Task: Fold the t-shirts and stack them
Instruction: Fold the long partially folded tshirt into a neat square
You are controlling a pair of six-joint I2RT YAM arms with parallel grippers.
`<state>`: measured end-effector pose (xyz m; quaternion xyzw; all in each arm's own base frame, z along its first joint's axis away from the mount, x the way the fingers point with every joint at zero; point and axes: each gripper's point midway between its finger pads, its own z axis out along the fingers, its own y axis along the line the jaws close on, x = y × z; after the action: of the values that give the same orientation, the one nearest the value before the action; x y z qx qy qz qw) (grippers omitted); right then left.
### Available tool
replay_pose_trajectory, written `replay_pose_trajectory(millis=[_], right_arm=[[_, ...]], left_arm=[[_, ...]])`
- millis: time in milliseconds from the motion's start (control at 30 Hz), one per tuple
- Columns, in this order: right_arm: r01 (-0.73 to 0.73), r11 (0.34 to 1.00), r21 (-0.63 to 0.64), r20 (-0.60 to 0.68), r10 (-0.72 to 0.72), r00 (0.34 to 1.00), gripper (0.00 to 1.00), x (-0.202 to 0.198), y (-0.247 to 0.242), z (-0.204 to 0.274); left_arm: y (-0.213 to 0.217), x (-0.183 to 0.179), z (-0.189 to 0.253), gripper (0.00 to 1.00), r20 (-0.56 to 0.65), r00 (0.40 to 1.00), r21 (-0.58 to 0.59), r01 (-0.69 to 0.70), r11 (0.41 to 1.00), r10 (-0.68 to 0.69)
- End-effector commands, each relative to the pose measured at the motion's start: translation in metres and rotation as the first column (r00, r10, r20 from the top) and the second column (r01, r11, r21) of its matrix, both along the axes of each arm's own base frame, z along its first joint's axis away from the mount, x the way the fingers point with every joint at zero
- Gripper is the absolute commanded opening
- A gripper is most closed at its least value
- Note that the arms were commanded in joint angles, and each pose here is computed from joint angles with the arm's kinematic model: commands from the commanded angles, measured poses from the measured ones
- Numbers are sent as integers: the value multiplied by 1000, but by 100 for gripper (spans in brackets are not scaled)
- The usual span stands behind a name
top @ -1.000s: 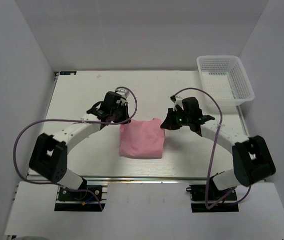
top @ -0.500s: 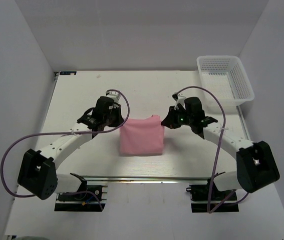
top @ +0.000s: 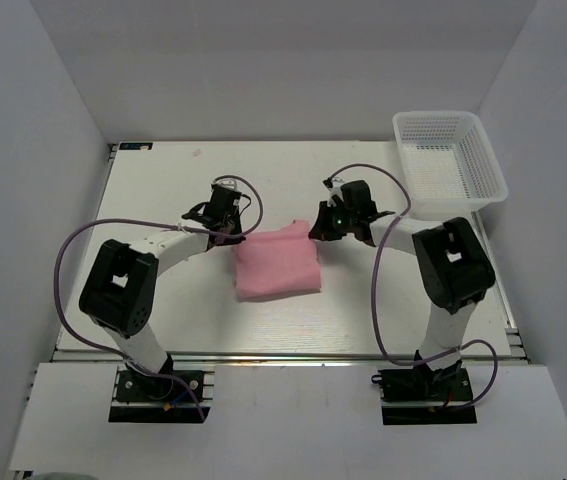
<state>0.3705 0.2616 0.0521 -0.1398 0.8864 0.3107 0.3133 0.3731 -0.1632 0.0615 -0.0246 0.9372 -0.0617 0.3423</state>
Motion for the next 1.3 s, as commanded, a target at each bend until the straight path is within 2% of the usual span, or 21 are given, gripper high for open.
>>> replay_pose_trajectory(millis=[0,33,100,133,167,200,233,367,400,433,500,533,567,600,633,767,933,1167,1233,1267], right_arm=[[-49,999,9,67,48,997,0,32,9,6],[-89,996,10,91,88,992,1,40,17,20],[-136,991,20,106,133,985,26,45,25,24],[-148,989,25,100,145,984,50,43,26,26],[-150,988,30,112,146,983,64,45,27,33],[-150,988,28,133,145,980,85,46,27,41],[-153,988,28,146,147,978,90,45,27,53],[-168,985,36,194,158,968,90,34,24,86],[-185,981,62,236,166,957,90,27,26,110],[-190,979,68,209,172,963,90,16,23,102],[-238,961,144,234,201,951,90,-1,29,125],[-240,957,162,186,209,960,90,-15,26,112],[-282,939,199,207,242,948,90,-23,31,119],[-283,930,233,171,247,954,90,-34,31,115],[-346,896,278,184,304,935,90,-47,37,122],[-373,862,343,110,357,927,90,-69,41,102],[-346,868,358,6,368,930,90,-89,36,64],[-267,905,330,-130,323,937,90,-93,27,12],[-259,910,325,-136,316,939,90,-94,27,9],[-258,911,321,-130,312,941,90,-92,27,10]], left_arm=[[16,27,18,22,61,994,-6,-85,996,85],[16,27,18,26,61,994,-6,-85,996,85],[19,29,23,40,59,994,-4,-94,996,94],[24,29,26,73,61,993,-6,-105,994,105],[28,29,31,95,70,991,6,-118,993,117],[27,30,37,100,82,990,0,-118,993,118],[28,28,49,100,100,988,-11,-118,993,119],[26,19,84,100,138,984,-63,-101,993,109],[22,17,90,100,144,985,-84,-82,993,94],[15,10,86,100,128,990,-114,-46,992,61],[5,8,92,100,157,987,-166,2,986,25],[-4,-2,80,100,127,992,-187,42,982,-18],[-7,-4,76,100,122,992,-199,57,978,-33],[-11,-6,74,100,124,991,-216,76,973,-49],[-19,-13,59,100,81,993,-240,107,965,-90],[-35,-26,30,100,-11,985,-296,161,942,-172],[-27,-51,-8,100,-125,980,-309,108,945,-153],[-24,-53,-14,100,-133,981,-307,92,947,-138],[-23,-57,-20,97,-151,979,-301,86,950,-137],[-23,-57,-23,91,-160,978,-299,84,951,-136]])
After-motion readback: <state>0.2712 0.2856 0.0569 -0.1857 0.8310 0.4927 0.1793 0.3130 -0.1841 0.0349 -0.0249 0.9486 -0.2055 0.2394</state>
